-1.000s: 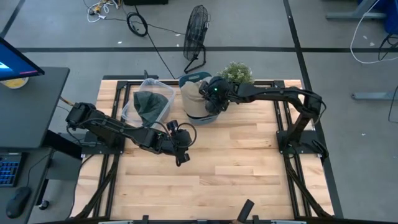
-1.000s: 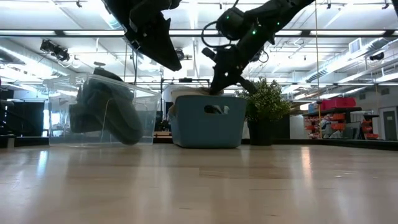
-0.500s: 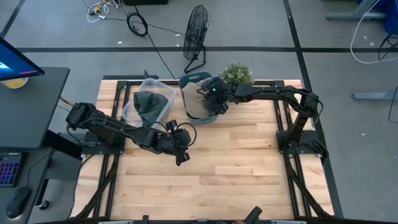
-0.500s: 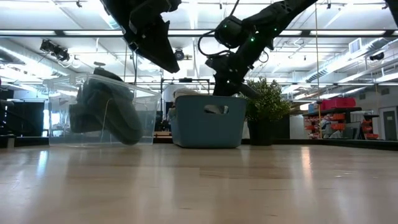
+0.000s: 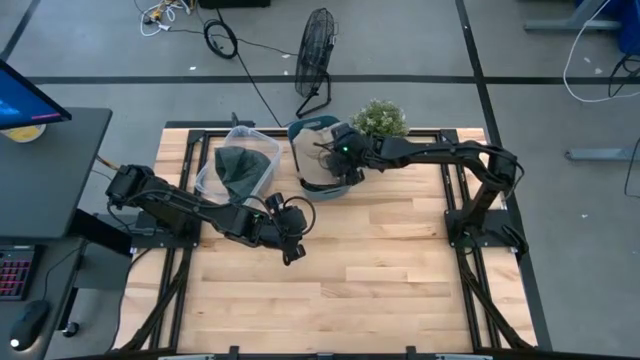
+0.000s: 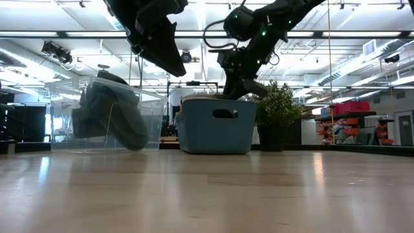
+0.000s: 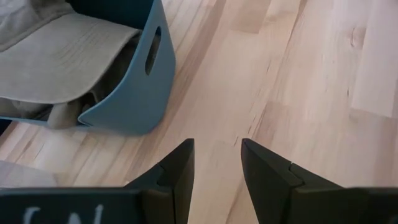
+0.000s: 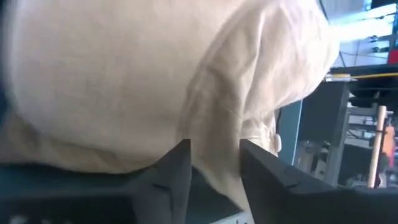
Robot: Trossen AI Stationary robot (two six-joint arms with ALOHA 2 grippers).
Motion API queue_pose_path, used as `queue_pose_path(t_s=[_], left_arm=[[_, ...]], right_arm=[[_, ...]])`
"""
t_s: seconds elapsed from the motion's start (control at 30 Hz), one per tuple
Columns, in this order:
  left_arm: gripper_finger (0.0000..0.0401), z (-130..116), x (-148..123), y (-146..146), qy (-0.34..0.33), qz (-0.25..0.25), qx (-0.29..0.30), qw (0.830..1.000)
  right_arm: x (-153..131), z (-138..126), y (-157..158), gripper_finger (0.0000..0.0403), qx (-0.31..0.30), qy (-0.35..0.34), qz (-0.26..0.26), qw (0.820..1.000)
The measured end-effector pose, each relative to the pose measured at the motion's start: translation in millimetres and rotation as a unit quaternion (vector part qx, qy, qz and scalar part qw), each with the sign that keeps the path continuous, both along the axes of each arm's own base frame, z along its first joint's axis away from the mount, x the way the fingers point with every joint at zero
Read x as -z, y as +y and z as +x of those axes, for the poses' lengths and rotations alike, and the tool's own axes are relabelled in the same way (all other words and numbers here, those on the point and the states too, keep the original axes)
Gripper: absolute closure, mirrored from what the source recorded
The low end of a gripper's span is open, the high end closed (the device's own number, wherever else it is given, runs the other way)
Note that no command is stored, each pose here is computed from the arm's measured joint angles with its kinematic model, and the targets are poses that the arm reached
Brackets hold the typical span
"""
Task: Pick & Place hat
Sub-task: Put the brown cap into the blue bin
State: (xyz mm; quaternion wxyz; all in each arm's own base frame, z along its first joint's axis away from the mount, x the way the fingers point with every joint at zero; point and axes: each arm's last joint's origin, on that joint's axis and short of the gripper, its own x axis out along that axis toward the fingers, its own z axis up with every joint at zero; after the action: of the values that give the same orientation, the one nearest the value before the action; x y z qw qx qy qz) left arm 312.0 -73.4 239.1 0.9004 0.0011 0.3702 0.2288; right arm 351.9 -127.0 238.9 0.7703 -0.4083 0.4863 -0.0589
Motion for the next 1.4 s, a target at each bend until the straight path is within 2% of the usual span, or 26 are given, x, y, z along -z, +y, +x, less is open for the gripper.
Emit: queue_pose_path(t_s=[0.13,0.23,0.3,0.4,0.5,0.63,0.67,0.73,1.03,1.2,1.4], left_arm=[[0.0266,-1,0,-1,0.003,0.001,0.001,1.000],[0.0266,-1,1,-1,0.003,0.001,0.001,1.000],[0.0266,0,0,-1,0.002,0.000,0.001,1.000],[0.0266,0,0,-1,0.000,0.000,0.001,1.000],[0.0266,0,0,-1,0.001,0.000,0.001,1.000],[0.0266,0,0,-1,0.000,0.000,0.001,1.000],[0.0266,0,0,-1,0.000,0.000,0.001,1.000],[0.0266,0,0,-1,0.000,0.000,0.001,1.000],[0.0266,0,0,0,-0.001,-0.001,0.000,1.000],[0.0266,0,0,0,-0.001,0.000,0.000,1.000],[0.0266,-1,-2,2,0.002,0.008,0.007,1.000]], right_arm=[[-7,3,15,0.0244,-0.025,-0.010,-0.008,1.000],[-16,10,23,0.0237,-0.047,-0.048,-0.032,0.997],[-26,18,26,0.0238,-0.053,-0.105,-0.049,0.992],[-38,25,26,0.0253,-0.058,-0.178,-0.066,0.980],[-43,27,23,0.0292,-0.080,-0.213,-0.050,0.973],[-30,24,13,0.0380,-0.067,-0.197,0.022,0.978],[-25,25,10,0.0391,-0.062,-0.193,0.035,0.979],[-12,23,6,0.0391,-0.046,-0.163,0.061,0.984],[34,35,-5,0.0400,-0.022,-0.110,0.092,0.989],[47,29,-3,0.0401,-0.004,-0.052,0.115,0.992],[40,29,-1,0.0401,0.002,-0.063,0.080,0.995]])
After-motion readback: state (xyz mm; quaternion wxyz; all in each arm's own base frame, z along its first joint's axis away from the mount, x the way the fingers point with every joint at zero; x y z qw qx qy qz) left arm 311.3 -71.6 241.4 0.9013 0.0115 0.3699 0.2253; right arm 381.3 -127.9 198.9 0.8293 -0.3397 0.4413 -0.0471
